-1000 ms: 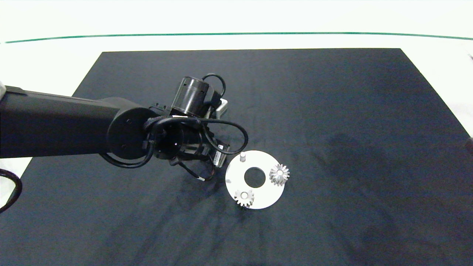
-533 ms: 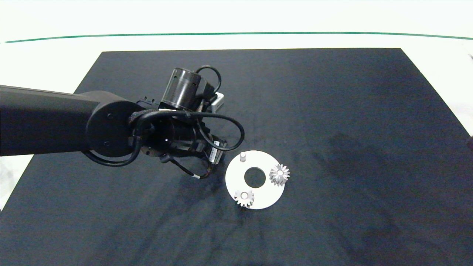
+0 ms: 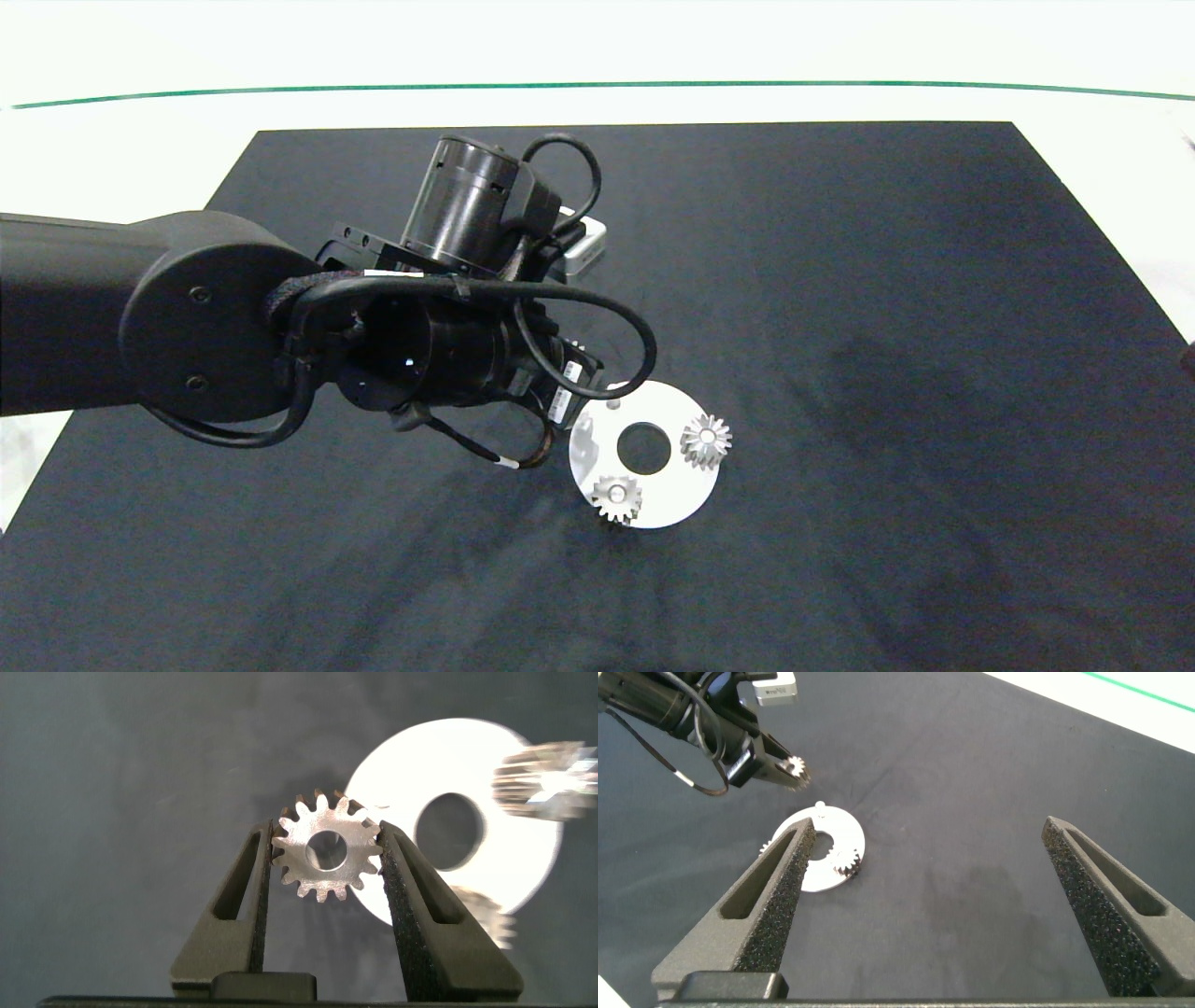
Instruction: Install three planetary gears onto the carrier pins
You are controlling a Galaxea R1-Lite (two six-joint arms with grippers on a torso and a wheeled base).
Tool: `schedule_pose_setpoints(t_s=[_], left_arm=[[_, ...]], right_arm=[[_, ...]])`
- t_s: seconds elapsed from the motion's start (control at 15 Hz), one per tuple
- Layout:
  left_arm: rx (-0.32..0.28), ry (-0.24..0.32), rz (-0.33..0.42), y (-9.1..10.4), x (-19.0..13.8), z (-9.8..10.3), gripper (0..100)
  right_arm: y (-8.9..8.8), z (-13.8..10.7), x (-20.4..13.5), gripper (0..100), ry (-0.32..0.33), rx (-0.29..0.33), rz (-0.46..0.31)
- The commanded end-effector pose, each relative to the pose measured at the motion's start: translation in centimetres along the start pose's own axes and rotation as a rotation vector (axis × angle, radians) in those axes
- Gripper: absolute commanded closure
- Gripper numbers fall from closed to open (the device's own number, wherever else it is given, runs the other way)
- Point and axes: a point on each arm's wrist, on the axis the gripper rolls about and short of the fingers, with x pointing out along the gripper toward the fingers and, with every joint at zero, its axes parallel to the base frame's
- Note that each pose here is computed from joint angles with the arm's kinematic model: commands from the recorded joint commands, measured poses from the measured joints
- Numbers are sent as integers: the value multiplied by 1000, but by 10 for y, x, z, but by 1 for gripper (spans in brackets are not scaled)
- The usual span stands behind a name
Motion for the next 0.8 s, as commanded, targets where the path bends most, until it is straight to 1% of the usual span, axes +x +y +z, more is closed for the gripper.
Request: schedule_pose_setpoints(t_s=[0.07,0.2,0.4,0.53,0.8], left_arm=[[27,-11,-33,-15,3,6,78],[48,5,-45,-23,12,9,78],[52,8,-46,-26,24,13,78],[64,19,-47,-28,29,11,78],[67,25,-46,-27,30,10,78]], right_arm=[[0,0,-1,0,-8,0,6],[-1,1,-4,0,-19,3,13],[-1,1,-5,0,-21,3,14],[-1,1,-5,0,-21,3,14],[-1,1,-4,0,-18,2,15]])
